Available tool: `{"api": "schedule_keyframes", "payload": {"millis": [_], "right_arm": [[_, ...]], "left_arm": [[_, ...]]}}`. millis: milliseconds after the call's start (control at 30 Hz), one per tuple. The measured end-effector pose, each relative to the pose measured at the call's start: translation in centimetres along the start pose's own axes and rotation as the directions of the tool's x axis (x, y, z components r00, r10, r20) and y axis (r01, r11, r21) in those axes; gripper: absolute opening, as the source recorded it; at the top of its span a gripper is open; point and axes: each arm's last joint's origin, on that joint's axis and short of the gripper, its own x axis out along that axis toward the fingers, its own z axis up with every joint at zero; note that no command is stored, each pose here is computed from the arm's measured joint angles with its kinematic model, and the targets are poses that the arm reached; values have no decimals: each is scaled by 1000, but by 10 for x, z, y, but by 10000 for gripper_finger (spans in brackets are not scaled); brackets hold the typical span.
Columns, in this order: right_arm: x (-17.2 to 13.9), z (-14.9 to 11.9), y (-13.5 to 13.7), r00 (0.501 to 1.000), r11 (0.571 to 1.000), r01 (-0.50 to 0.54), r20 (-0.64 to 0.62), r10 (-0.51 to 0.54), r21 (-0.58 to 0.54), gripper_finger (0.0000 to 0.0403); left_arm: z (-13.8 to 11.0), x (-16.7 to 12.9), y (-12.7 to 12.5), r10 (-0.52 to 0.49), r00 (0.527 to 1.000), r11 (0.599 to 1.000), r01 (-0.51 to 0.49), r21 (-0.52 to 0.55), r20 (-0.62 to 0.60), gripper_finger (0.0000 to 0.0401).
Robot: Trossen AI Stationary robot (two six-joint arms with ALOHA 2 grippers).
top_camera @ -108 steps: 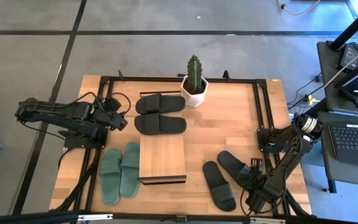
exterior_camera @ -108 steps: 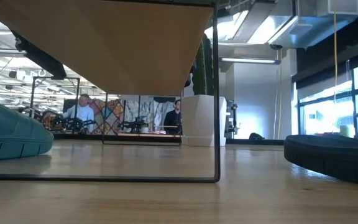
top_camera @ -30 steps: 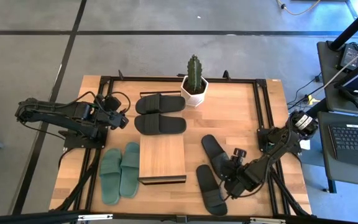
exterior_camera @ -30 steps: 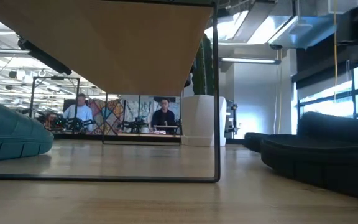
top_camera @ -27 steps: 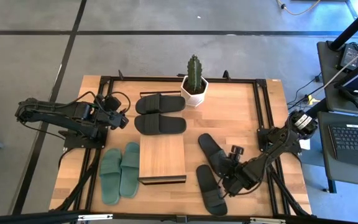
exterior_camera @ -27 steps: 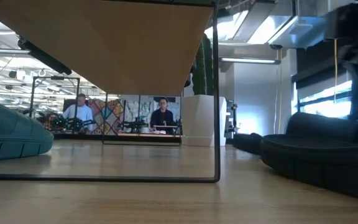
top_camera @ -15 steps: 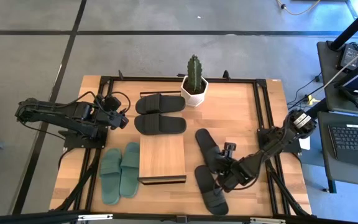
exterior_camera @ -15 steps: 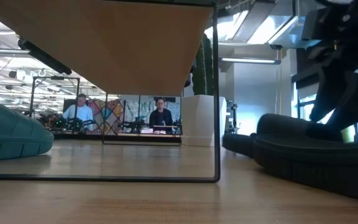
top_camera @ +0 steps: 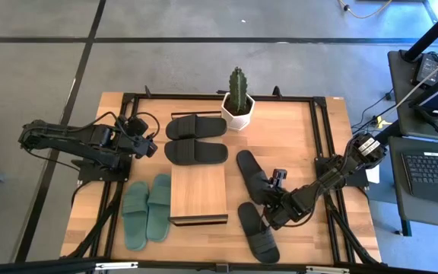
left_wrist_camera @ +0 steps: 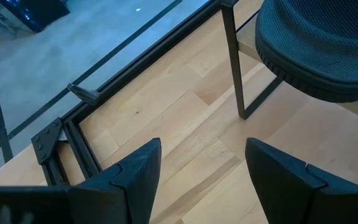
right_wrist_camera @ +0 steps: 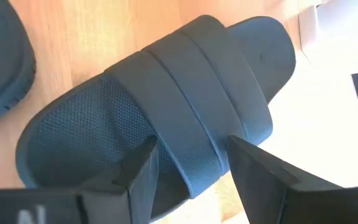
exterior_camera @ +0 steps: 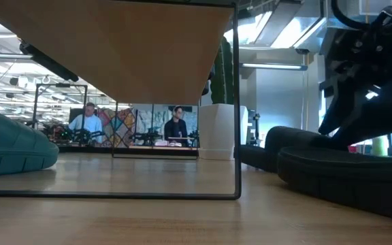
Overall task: Pick and place slides into the shelf
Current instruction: Put the black slides under the shelf
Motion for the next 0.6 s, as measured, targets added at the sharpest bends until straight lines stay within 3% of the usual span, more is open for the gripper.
{"api": "schedule_keyframes", "payload": {"millis": [200,367,600], "right_arm": [[2,4,0,1000,999,-8,15,8,40,191],[7,9,-3,1000,989,-8,18,6,148,191],[14,12,-10,1000,989,12,1,-12,147,160]], "left_arm": [[0,0,0,11,1000,1000,-11,0,9,225],[0,0,0,12,1000,1000,-12,-1,11,225],[0,0,0,12,1000,1000,-12,-2,11,225]]}}
